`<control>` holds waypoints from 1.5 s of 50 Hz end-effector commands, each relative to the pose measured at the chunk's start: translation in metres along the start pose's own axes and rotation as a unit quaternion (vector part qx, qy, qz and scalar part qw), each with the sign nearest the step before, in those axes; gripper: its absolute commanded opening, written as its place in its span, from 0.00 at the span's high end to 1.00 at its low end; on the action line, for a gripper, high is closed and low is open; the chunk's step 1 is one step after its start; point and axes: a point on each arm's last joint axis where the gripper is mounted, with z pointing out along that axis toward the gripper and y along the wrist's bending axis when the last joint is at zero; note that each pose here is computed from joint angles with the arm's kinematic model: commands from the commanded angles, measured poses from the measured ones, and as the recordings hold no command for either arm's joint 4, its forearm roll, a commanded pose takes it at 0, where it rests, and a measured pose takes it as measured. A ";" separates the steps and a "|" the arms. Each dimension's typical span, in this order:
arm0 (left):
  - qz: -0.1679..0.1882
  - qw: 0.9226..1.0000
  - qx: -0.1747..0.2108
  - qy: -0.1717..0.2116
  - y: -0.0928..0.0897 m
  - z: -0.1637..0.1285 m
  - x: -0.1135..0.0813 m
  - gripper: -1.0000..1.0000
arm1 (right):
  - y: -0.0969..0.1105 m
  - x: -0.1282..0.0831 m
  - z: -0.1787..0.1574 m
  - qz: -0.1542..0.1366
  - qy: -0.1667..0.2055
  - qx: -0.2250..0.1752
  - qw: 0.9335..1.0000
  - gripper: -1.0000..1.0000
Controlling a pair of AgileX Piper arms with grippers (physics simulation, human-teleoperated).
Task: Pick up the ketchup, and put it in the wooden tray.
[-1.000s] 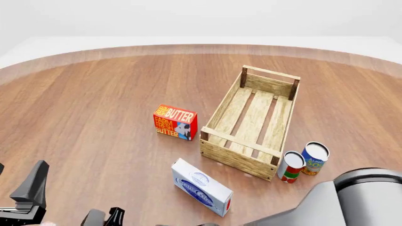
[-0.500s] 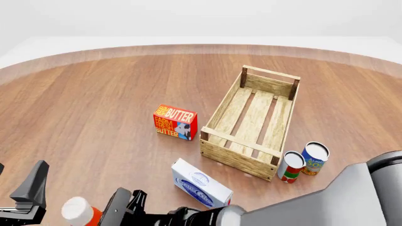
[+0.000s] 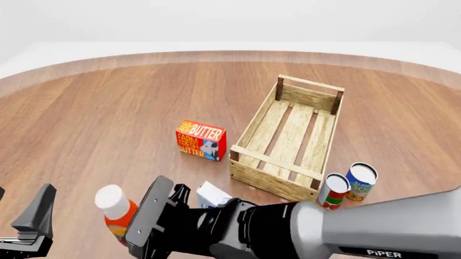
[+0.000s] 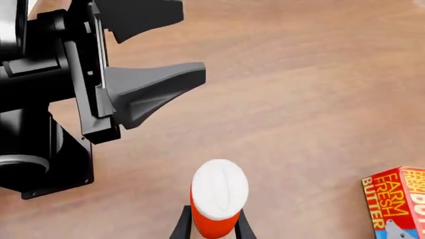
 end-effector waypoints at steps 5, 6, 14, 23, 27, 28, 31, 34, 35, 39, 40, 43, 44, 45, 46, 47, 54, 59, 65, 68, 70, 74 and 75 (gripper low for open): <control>0.000 1.000 0.000 0.000 0.000 0.000 0.000 0.00 | -0.033 -0.010 -0.024 0.008 0.010 0.033 0.999 1.00; 0.000 1.000 0.000 0.000 0.000 0.000 0.000 0.00 | -0.035 -0.010 -0.025 0.009 0.011 0.035 0.999 1.00; 0.000 1.000 0.000 0.000 0.000 0.000 0.000 0.00 | -0.050 -0.010 -0.036 0.011 0.017 0.053 0.998 1.00; 0.000 1.000 0.000 0.000 0.000 0.000 0.000 0.00 | -0.073 -0.010 -0.059 0.025 0.017 0.082 0.996 1.00; 0.000 1.000 0.000 0.000 0.000 0.000 0.000 0.00 | -0.081 -0.011 -0.069 0.027 0.016 0.093 0.995 1.00; 0.000 1.000 0.000 0.000 0.000 0.000 0.000 0.00 | -0.083 -0.011 -0.071 0.027 0.016 0.097 0.995 1.00; 0.000 1.000 0.000 0.000 0.000 0.000 0.000 0.00 | -0.089 -0.014 -0.080 0.030 0.013 0.106 0.994 1.00; 0.000 1.000 0.000 0.000 0.000 0.000 0.000 0.00 | -0.095 -0.017 -0.090 0.030 0.010 0.115 0.993 1.00; 0.000 1.000 0.000 0.000 0.000 0.000 0.000 0.00 | -0.097 -0.018 -0.092 0.030 0.010 0.118 0.993 1.00; 0.000 1.000 0.000 0.000 0.000 0.000 0.000 0.00 | -0.102 -0.021 -0.101 0.032 0.006 0.127 0.991 1.00; 0.000 1.000 0.000 0.000 0.000 0.000 0.000 0.00 | -0.104 -0.021 -0.104 0.033 0.005 0.131 0.991 1.00; 0.000 1.000 0.000 0.000 0.000 0.000 0.000 0.00 | -0.112 -0.021 -0.113 0.035 0.004 0.143 0.989 1.00; 0.000 1.000 0.000 0.000 0.000 0.000 0.000 0.00 | -0.113 -0.021 -0.115 0.035 0.003 0.146 0.989 1.00; 0.000 1.000 0.000 0.000 0.000 0.000 0.000 0.00 | -0.115 -0.021 -0.117 0.037 0.003 0.149 0.988 1.00; 0.000 1.000 0.000 0.000 0.000 0.000 0.000 0.00 | -0.118 -0.021 -0.120 0.039 0.003 0.154 0.987 1.00; 0.000 1.000 0.000 0.000 0.000 0.000 0.000 0.00 | -0.120 -0.020 -0.122 0.040 0.003 0.158 0.987 1.00; 0.000 1.000 0.000 0.000 0.000 0.000 0.000 0.00 | -0.138 -0.017 -0.146 0.065 0.000 0.192 0.979 1.00; 0.000 1.000 0.000 0.000 0.000 0.000 0.000 0.00 | -0.151 -0.009 -0.160 0.087 -0.001 0.220 0.972 1.00; 0.000 1.000 0.000 0.000 0.000 0.000 0.000 0.00 | -0.175 0.004 -0.171 0.113 0.011 0.257 0.960 1.00; 0.000 1.000 0.000 0.000 0.000 0.000 0.000 0.00 | -0.185 0.009 -0.172 0.122 0.017 0.269 0.955 1.00; 0.000 1.000 0.000 0.000 0.000 0.000 0.000 0.00 | -0.191 0.013 -0.171 0.129 0.021 0.275 0.952 1.00; 0.000 1.000 0.000 0.000 0.000 0.000 0.000 0.00 | -0.201 0.019 -0.167 0.140 0.029 0.283 0.948 1.00; 0.000 1.000 0.000 0.000 0.000 0.000 0.000 0.00 | -0.205 0.022 -0.166 0.142 0.031 0.286 0.947 1.00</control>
